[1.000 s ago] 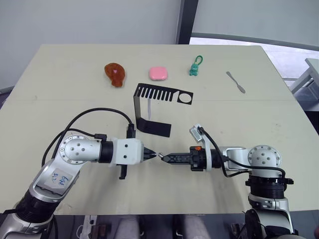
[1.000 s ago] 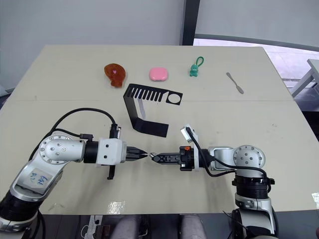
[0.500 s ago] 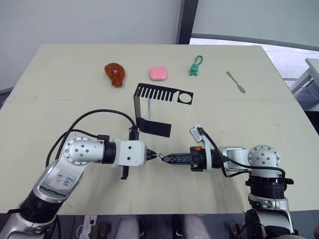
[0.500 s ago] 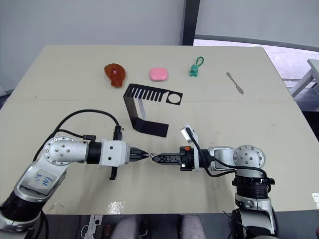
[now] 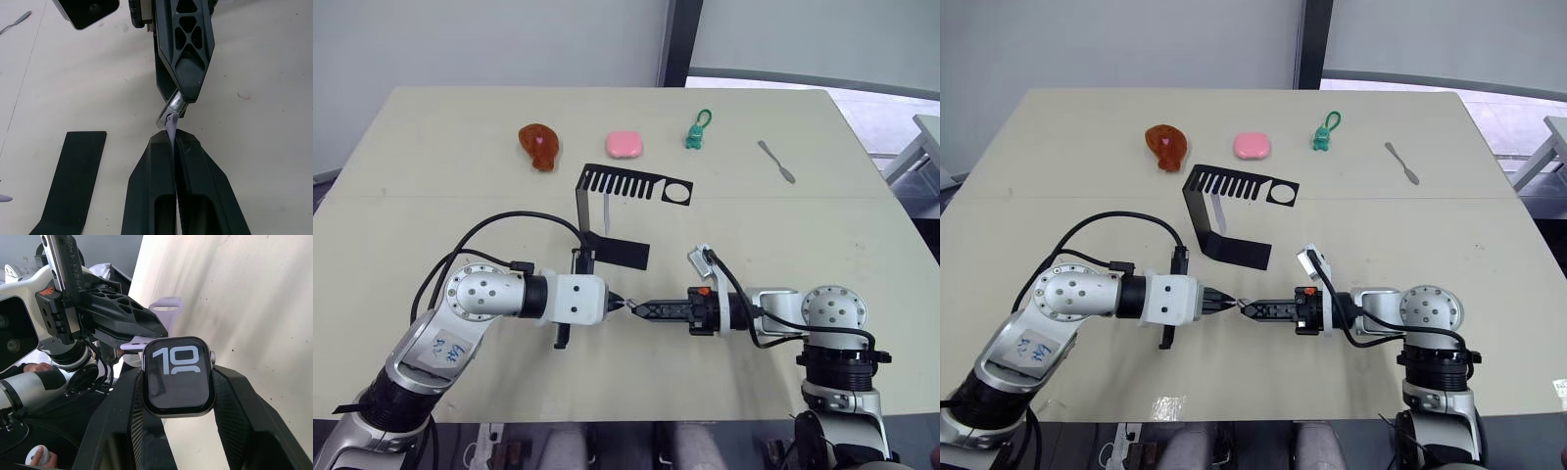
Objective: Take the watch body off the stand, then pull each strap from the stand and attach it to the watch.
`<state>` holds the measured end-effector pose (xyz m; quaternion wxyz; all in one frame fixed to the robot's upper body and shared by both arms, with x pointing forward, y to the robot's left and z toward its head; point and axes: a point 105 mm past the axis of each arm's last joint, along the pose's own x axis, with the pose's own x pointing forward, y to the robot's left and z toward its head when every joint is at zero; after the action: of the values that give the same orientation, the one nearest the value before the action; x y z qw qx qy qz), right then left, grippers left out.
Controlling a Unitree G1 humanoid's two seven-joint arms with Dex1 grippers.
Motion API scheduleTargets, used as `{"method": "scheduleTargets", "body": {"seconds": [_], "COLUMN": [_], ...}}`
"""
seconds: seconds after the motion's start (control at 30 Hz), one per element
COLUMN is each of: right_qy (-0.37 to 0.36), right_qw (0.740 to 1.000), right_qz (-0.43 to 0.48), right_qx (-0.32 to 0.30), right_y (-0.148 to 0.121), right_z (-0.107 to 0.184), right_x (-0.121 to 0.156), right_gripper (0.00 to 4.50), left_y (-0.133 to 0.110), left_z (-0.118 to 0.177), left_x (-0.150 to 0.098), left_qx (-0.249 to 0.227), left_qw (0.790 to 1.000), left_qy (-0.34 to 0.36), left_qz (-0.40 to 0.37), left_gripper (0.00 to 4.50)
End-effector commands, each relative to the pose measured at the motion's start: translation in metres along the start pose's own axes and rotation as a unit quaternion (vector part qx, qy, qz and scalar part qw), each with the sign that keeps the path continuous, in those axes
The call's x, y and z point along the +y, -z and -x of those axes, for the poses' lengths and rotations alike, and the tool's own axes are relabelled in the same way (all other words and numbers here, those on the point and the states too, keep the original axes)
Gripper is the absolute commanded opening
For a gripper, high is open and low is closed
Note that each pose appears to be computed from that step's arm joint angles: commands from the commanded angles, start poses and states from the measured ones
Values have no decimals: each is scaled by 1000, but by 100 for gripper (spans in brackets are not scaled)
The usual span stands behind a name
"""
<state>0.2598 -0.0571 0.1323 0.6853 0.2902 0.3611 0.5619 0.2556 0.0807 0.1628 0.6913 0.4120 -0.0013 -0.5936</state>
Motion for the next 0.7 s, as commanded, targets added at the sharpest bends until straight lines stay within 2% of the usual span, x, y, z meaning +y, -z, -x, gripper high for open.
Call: {"method": "scheduleTargets", "body": {"seconds": [0.03, 0.7], "right_qy": [-62, -64], "right_qw": [998, 997], "right_qz": [24, 25], "right_qx": [23, 28], "right_y": [3, 4], "right_z": [-17, -18], "right_x": [24, 25], "right_gripper": [151, 151], "left_y": [-28, -24], "left_z": [-10, -18], "left_x": [-6, -3], "left_qx": [-51, -34], "left_qw": [998, 999], "left_qy": [16, 9], "left_qz": [-36, -22], "left_gripper": [0, 0]}}
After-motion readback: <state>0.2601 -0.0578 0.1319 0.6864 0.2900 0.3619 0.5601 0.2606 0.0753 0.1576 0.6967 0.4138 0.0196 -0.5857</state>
